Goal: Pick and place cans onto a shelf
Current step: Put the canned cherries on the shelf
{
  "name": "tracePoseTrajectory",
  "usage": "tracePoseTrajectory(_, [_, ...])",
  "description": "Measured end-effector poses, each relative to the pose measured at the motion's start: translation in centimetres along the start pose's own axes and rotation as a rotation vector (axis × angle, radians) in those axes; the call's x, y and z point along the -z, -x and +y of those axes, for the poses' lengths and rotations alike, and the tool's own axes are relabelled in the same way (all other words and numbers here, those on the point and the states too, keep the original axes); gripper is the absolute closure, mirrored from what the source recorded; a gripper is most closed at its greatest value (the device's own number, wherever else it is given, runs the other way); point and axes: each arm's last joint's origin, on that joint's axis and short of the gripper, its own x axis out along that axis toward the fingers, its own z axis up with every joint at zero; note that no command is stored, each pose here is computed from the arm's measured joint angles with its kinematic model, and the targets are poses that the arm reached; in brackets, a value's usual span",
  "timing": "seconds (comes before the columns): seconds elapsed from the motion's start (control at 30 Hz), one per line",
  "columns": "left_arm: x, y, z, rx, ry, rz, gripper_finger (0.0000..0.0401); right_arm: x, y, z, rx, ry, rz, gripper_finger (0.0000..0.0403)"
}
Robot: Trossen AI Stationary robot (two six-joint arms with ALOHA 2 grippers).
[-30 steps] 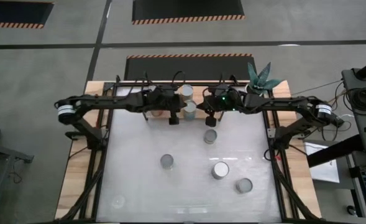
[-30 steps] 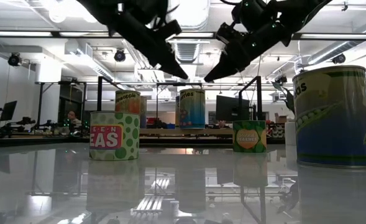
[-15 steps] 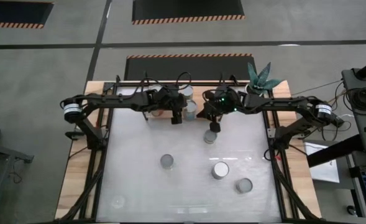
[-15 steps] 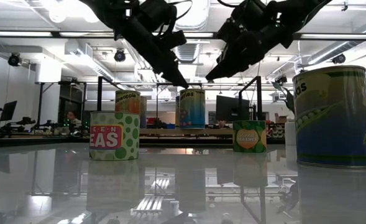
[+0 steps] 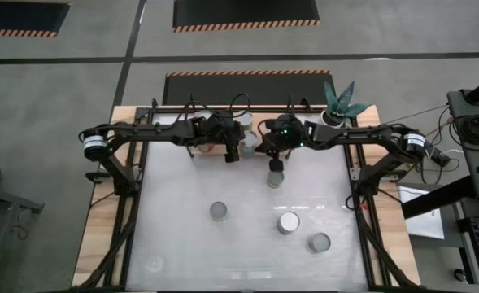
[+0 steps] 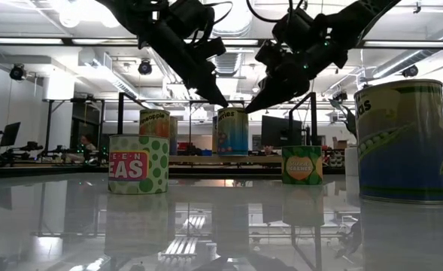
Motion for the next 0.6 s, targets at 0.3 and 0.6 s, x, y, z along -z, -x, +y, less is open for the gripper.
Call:
tracePoseTrajectory(0.3, [0.1,0.0,-0.1,0.005,0.041,0.013,0.0401,0.2,0.0,-0.8,0.093,-0.026,0.018,0.0390])
tracePoseTrajectory(0.6, [-0.1,0.1,-1.0,0.027,0.060,0.007,0.0401,0.5,0.3,-1.5,0.184,-0.038,0.050,0.0390])
